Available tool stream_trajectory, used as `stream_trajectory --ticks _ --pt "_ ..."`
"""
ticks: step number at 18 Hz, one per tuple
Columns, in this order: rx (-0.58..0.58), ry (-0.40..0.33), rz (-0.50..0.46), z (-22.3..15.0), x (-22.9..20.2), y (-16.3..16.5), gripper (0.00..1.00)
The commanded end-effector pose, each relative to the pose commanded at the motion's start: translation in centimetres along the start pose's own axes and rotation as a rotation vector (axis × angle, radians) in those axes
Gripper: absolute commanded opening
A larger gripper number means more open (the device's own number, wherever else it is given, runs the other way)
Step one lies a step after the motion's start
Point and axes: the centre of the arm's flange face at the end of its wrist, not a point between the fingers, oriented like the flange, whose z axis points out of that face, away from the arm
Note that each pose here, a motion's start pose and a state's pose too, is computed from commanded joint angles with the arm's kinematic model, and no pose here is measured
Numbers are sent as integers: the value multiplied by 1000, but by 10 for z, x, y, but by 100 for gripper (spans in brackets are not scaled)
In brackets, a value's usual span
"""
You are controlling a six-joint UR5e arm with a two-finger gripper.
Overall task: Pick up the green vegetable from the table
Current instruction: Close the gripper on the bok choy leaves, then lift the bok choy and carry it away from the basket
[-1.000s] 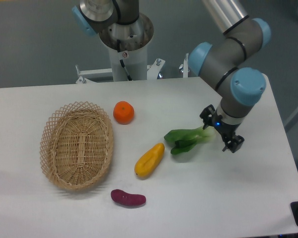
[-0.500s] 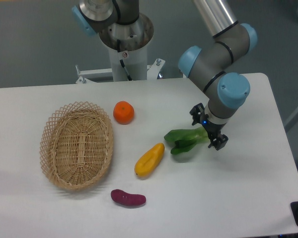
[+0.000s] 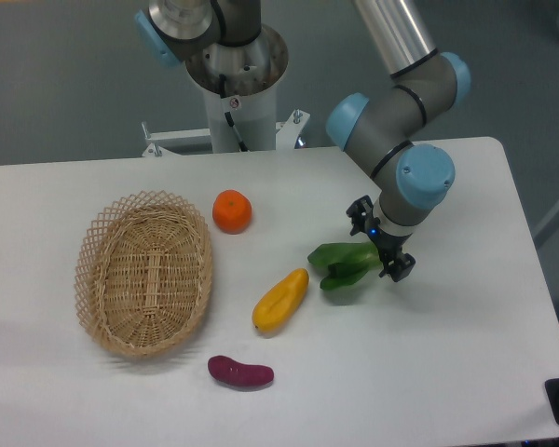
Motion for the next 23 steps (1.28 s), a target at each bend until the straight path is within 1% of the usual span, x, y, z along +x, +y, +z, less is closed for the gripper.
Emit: stream_trajectory --ticks 1,2,3,4,6,8,16,18,23 --pt "0 0 -2 0 0 0 80" --pt "0 0 -5 0 0 0 67" --pt "0 0 -8 0 0 0 51" --pt "0 0 -9 0 0 0 37" --pt "-2 -1 -14 -1 0 0 21" --pt "-4 -9 -14 -5 -1 0 18" --pt "-18 -69 -20 -42 -14 7 19" --pt "-23 -102 -19 -57 -24 8 19" --pt "-29 -145 -42 -103 -51 18 19"
